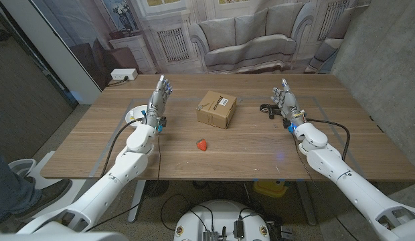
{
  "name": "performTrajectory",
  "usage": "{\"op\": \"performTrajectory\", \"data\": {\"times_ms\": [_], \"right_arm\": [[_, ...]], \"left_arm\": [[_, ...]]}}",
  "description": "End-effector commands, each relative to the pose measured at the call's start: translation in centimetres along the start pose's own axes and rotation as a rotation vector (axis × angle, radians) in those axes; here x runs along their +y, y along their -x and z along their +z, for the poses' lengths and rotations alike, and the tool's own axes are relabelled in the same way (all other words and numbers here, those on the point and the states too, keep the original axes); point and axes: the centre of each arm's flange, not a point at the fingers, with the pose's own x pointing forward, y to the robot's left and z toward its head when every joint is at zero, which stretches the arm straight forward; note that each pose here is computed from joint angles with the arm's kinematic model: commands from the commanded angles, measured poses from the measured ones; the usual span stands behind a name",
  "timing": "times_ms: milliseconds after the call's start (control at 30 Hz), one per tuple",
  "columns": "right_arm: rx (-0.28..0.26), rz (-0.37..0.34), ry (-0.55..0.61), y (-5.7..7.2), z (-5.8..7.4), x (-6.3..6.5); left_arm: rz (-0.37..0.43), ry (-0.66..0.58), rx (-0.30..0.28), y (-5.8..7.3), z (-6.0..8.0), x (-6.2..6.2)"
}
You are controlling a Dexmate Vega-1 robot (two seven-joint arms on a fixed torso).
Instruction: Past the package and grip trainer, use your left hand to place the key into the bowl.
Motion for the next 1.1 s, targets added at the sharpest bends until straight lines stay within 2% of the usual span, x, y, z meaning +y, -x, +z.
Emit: {"op": "performTrajectory", "data": {"times_ms": [33, 267, 433, 833, 1100], "right_arm": [[-0.010, -0.018, -0.029, 0.0, -0.2, 0.7], [-0.016, -0.027, -0.032, 0.0, 0.1, 1.3], [-0.016, -0.039, -0.015, 0.2, 0.9, 1.2], [-0.029, -0.054, -0.008, 0.6, 1.7, 1.4], [-0.028, -0.075, -0.018, 1.3, 2.1, 1.3]], "left_arm": [[-0.021, -0.056, -0.037, 0.1, 0.9, 0.3], [-0.016, -0.106, -0.055, 0.5, 1.5, 0.9], [0.003, -0.168, -0.066, 0.9, 1.9, 1.1], [0.015, -0.173, -0.127, 1.5, 2.0, 1.5], [-0.003, -0.209, -0.115, 1.7, 1.9, 1.7]]}}
